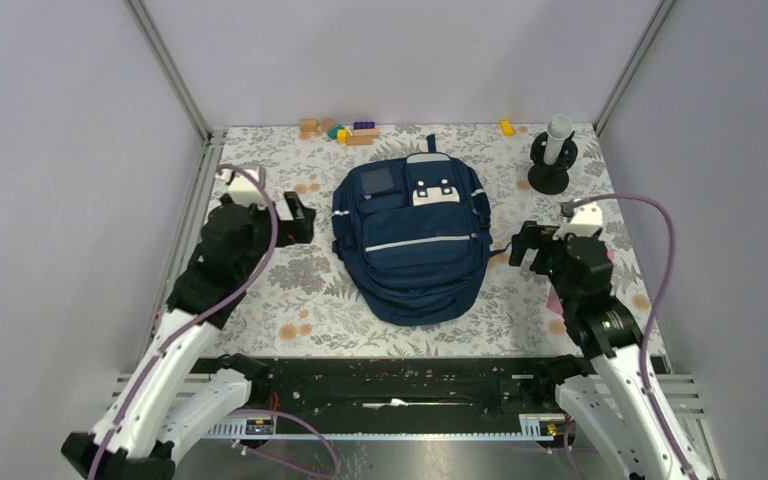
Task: Pack the student bag
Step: Reset both arms
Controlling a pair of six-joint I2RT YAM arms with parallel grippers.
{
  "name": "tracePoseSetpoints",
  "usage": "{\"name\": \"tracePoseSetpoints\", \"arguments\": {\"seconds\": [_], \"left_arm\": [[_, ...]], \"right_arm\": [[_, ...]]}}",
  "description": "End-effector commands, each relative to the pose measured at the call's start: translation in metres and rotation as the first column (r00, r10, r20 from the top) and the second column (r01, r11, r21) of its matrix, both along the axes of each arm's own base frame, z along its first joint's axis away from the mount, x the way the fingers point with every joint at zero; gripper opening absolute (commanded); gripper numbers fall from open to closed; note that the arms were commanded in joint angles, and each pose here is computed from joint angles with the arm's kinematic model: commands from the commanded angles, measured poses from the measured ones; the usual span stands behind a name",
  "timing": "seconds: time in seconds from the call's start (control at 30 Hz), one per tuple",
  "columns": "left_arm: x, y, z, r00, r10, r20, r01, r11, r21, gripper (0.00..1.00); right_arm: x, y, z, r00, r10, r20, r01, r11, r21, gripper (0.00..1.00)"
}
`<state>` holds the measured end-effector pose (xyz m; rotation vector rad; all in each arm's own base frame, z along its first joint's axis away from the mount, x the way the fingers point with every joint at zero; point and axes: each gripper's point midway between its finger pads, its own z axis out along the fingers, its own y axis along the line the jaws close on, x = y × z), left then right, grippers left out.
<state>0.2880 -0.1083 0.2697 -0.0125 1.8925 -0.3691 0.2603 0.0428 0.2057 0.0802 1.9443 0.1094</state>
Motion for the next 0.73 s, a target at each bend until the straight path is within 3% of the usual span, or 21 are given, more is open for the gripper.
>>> {"name": "tracePoseSetpoints", "arguments": {"seconds": [0.0, 0.27, 0.7], "left_arm": [[-0.019, 0.039, 0.057, 0.978, 0.098, 0.186, -0.113, 0.991, 0.071, 0.99], [-0.034, 0.051, 0.044, 0.966, 0.125, 0.227, -0.143, 0.987, 0.066, 0.99], [-0.042, 0.051, 0.048, 0.96, 0.115, 0.255, -0.13, 0.991, 0.044, 0.99]], "right_arm": [[-0.014, -0.018, 0.055, 0.982, -0.071, 0.175, 0.067, 0.997, 0.029, 1.0], [-0.025, -0.033, 0.068, 0.91, -0.085, 0.405, 0.098, 0.995, -0.012, 1.0], [-0.031, -0.036, 0.072, 0.896, -0.091, 0.436, 0.104, 0.995, -0.006, 1.0]]}}
